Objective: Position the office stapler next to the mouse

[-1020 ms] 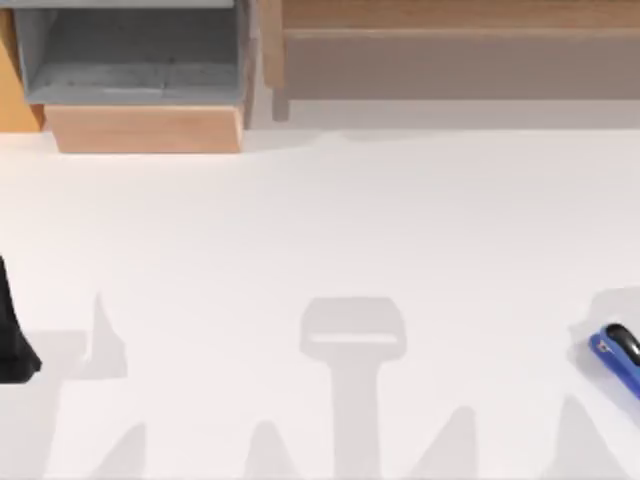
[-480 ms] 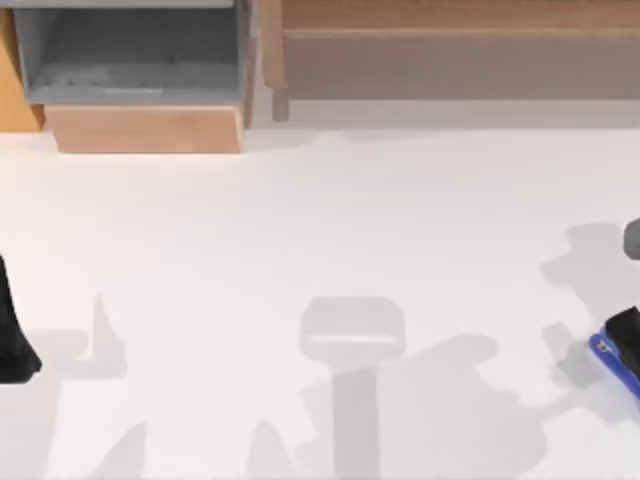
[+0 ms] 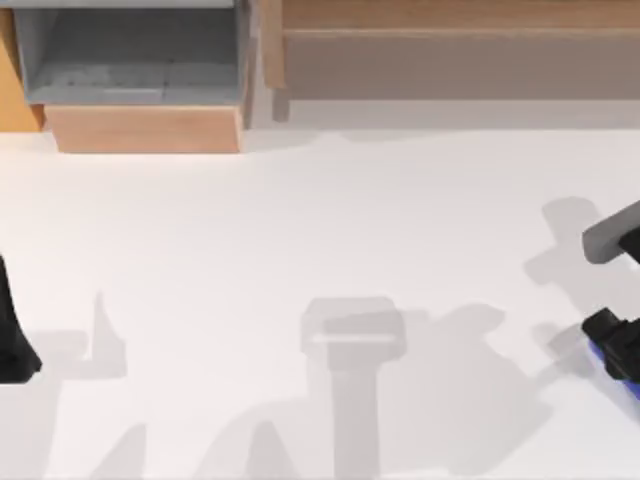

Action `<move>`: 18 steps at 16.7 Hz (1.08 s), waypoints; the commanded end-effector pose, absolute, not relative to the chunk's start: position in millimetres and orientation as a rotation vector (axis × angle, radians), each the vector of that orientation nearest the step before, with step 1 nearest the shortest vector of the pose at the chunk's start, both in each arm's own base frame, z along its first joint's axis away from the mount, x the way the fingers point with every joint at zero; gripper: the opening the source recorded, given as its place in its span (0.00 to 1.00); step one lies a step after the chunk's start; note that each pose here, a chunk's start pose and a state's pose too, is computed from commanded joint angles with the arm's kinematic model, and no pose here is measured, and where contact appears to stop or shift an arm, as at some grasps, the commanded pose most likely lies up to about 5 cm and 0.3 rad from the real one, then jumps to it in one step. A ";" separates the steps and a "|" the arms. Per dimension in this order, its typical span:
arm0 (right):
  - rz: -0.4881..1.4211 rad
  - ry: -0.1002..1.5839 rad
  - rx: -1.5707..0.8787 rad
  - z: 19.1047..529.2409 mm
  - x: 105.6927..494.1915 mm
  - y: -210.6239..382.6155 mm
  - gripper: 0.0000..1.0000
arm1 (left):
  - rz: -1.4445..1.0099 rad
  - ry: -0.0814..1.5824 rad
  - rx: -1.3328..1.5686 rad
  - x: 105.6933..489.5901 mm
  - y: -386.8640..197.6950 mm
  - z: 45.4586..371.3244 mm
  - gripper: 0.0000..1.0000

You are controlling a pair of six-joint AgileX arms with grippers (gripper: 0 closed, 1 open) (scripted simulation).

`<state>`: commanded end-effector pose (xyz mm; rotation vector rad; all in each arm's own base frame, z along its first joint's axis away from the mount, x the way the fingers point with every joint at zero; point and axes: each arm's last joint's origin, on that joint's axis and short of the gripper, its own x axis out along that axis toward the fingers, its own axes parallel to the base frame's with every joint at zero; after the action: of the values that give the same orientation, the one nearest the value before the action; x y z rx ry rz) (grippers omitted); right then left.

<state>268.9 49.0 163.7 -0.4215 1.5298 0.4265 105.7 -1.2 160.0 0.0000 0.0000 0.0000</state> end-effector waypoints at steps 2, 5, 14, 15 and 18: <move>0.427 1.530 -0.421 163.7 268.9 49.0 1.00 | 0.000 0.000 0.000 105.7 -1.2 160.0 1.00; 0.426 1.531 -0.420 158.8 268.3 48.2 1.00 | 0.000 0.000 0.000 105.7 -1.2 160.0 1.00; 0.427 1.530 -0.421 113.7 268.8 49.1 1.00 | 0.000 0.000 0.000 105.7 -1.2 160.0 1.00; 0.427 1.530 -0.421 113.7 268.8 49.1 1.00 | 0.000 0.000 0.000 105.7 -1.2 160.0 1.00; 0.427 1.530 -0.421 113.7 268.8 49.1 0.77 | 0.000 0.000 0.000 105.7 -1.2 160.0 1.00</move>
<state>268.8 49.1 113.7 -0.4215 1.5298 0.4265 105.7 -1.2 160.0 0.0000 0.0000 0.0000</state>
